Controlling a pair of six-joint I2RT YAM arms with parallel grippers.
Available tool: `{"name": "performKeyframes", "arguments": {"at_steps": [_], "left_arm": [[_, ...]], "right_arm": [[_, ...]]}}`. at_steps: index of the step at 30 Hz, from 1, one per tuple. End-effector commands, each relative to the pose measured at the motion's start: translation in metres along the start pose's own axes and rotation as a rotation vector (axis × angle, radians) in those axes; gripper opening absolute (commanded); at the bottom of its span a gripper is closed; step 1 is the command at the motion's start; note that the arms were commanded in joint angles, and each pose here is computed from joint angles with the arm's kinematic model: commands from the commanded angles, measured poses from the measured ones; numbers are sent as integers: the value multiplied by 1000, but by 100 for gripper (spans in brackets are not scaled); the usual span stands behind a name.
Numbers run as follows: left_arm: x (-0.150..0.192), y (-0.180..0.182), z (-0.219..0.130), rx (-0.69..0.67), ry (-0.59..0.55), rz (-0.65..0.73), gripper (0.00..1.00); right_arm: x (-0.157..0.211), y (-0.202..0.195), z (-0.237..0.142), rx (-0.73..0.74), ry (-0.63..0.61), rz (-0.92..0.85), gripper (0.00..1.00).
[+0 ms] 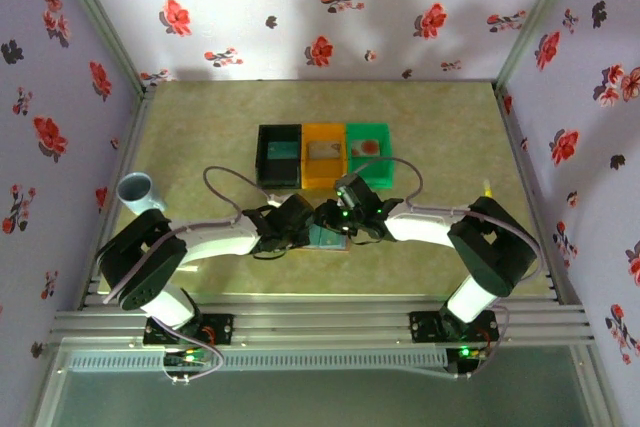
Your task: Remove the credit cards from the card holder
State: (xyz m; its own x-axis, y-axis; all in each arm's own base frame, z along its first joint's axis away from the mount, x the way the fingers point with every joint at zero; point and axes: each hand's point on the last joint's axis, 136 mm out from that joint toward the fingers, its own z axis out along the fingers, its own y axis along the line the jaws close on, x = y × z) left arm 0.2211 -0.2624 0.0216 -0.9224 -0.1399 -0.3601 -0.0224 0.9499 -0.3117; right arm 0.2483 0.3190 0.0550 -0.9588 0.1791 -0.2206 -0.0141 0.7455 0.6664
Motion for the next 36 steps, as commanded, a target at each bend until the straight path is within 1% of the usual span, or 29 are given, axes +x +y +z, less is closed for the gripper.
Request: {"name": "performKeyframes", "arguments": {"at_steps": [1, 10, 18, 24, 30, 36], "left_arm": [[29, 32, 10, -104, 90, 2, 16], [30, 33, 10, -106, 92, -1, 16], [30, 32, 11, -103, 91, 0, 16], [31, 33, 11, -104, 94, -1, 15], [31, 32, 12, -103, 95, -1, 15], [31, 32, 12, -102, 95, -4, 15]], "right_arm": [[-1, -8, 5, 27, -16, -24, 28], [2, -19, 12, 48, -12, -22, 27], [4, -23, 19, 37, -7, -26, 26], [6, -20, 20, -1, -9, -19, 22], [4, -16, 15, -24, -30, -23, 16], [3, -10, 11, -53, -39, -27, 14]]}}
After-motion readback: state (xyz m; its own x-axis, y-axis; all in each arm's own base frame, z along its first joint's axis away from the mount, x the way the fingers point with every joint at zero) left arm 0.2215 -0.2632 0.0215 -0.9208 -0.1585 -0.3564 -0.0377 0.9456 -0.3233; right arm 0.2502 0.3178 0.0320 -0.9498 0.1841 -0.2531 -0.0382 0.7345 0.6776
